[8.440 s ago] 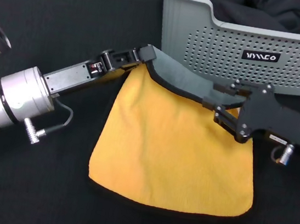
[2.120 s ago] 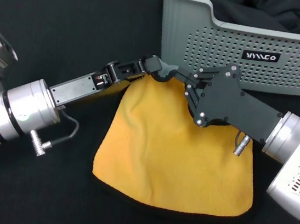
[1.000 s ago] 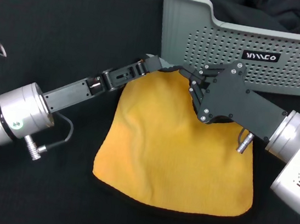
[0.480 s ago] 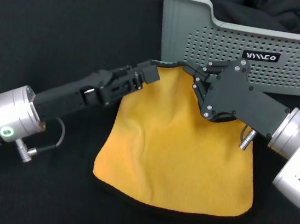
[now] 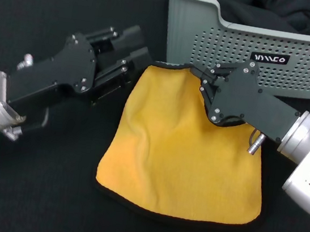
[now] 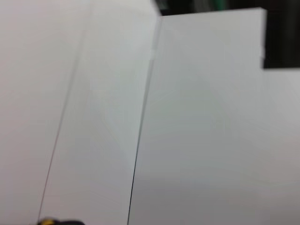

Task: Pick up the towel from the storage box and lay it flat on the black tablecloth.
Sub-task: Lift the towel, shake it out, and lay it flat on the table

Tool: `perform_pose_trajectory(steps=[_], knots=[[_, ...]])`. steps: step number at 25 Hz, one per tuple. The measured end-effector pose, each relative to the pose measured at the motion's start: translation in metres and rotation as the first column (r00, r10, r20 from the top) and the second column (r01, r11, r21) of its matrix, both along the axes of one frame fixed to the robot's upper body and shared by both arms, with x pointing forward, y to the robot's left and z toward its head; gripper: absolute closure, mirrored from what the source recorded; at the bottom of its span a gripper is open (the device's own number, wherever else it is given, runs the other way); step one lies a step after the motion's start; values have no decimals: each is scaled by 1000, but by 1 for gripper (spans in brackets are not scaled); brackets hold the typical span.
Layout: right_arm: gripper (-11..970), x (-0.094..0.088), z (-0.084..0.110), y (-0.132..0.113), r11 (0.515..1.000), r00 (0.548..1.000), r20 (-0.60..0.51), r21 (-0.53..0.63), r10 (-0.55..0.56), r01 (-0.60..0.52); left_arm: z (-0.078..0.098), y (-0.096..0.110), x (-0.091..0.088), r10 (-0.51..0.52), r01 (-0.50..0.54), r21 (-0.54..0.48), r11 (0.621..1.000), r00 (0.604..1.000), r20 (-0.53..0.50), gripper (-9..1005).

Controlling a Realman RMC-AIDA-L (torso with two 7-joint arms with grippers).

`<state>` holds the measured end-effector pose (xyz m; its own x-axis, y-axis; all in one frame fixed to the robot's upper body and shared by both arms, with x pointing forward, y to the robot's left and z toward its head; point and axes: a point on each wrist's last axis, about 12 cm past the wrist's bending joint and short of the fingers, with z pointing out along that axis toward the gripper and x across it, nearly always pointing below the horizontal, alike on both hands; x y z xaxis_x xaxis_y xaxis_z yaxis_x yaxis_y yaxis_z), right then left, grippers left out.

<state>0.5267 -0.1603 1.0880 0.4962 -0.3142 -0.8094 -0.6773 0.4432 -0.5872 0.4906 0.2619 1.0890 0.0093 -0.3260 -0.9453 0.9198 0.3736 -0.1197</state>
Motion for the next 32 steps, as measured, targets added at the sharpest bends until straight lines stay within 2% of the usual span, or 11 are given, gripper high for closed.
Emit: perform_pose_trajectory(steps=[5,8,13,23,32], knots=[[926,2,2,1,1000,1000,-1,13,-4,4,3,-1,8,4,-49,190,981,974,228,581],[923,4,3,3,1000,1000,-3,12,-2,2,-2,-5,15,4,-80,275,958,964,267,580],[918,5,3,5,1000,1000,-5,9,5,-5,-7,-13,22,22,-146,327,934,935,355,578],[909,5,3,7,1000,1000,-4,8,10,-10,-11,-21,39,48,-197,384,902,930,365,579],[900,5,3,9,1000,1000,-2,7,17,-17,-14,-23,40,49,-192,395,898,938,344,580]])
